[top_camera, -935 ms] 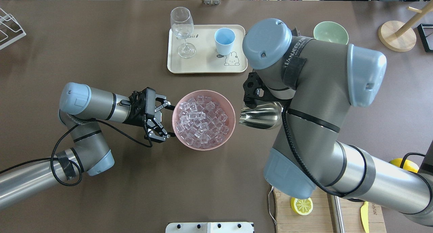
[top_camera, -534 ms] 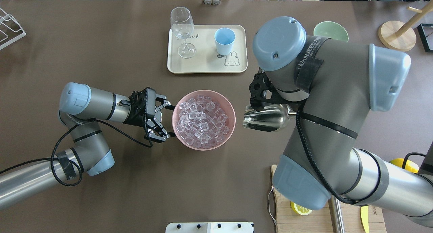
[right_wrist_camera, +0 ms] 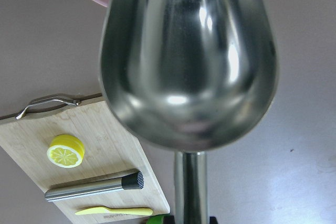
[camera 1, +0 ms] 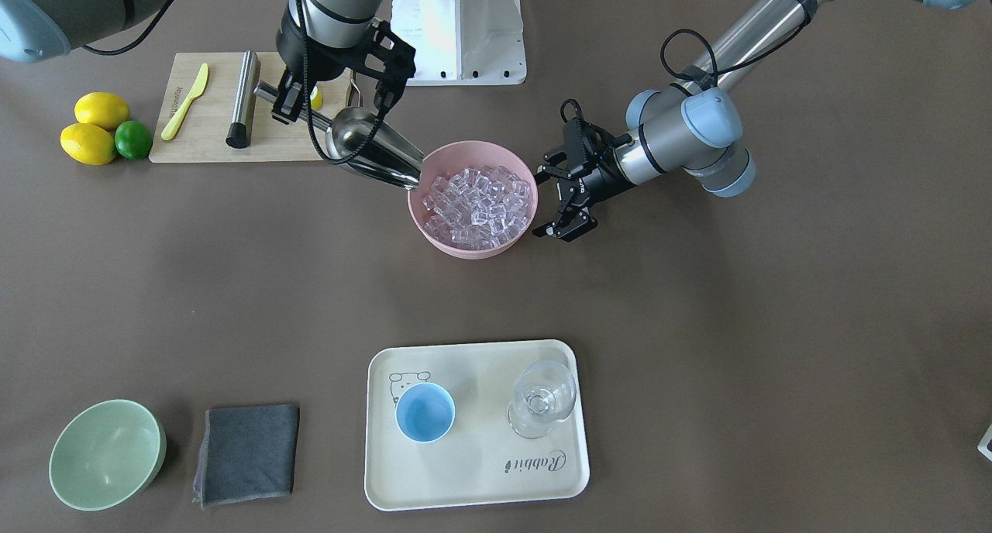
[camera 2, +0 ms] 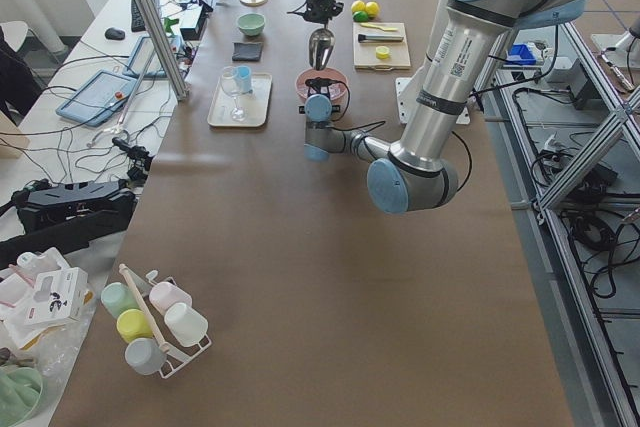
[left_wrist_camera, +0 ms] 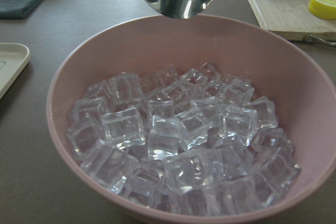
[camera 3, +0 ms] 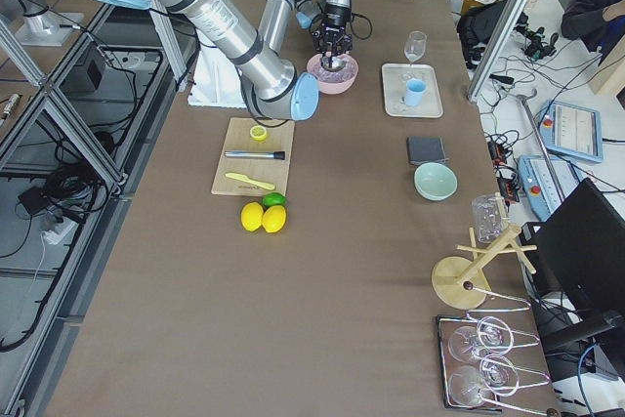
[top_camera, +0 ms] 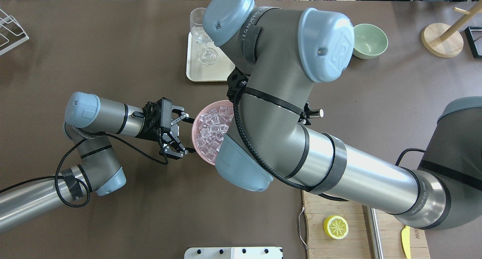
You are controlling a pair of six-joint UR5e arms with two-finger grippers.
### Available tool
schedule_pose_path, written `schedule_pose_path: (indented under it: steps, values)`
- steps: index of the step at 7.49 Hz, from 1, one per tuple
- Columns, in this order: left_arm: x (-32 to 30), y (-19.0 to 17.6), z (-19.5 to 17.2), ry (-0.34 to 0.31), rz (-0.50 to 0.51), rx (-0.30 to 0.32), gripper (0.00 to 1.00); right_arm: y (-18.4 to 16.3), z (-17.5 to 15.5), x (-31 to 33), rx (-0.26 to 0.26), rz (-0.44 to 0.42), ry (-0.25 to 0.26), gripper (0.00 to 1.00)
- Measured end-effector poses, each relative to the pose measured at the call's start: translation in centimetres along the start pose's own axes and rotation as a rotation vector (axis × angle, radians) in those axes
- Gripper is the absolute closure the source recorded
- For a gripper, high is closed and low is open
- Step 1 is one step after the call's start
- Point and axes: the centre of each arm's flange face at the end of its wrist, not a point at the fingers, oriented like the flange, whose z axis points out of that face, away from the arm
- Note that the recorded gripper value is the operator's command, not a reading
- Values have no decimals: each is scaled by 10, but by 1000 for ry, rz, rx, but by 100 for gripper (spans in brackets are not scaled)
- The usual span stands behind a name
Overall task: Put ice in cup with scoop
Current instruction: 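Push the scoop down into the ice cubes with right gripper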
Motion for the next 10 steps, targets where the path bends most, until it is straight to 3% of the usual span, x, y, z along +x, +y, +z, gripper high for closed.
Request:
schedule_pose_path:
  steps: [3, 5, 7, 10]
  values:
    - [2, 10, -7, 2, -5, -11, 2, -25, 16, 12, -88, 23, -49, 100]
    - [2, 13, -9, 1, -8, -16, 2, -34, 27, 15, -111, 32, -87, 100]
    - [2, 13, -10, 1, -7, -14, 2, -39, 27, 12, -84, 47, -125, 100]
    - [2, 12, -10, 0, -6, -12, 2, -49, 23, 12, -12, 83, -123, 100]
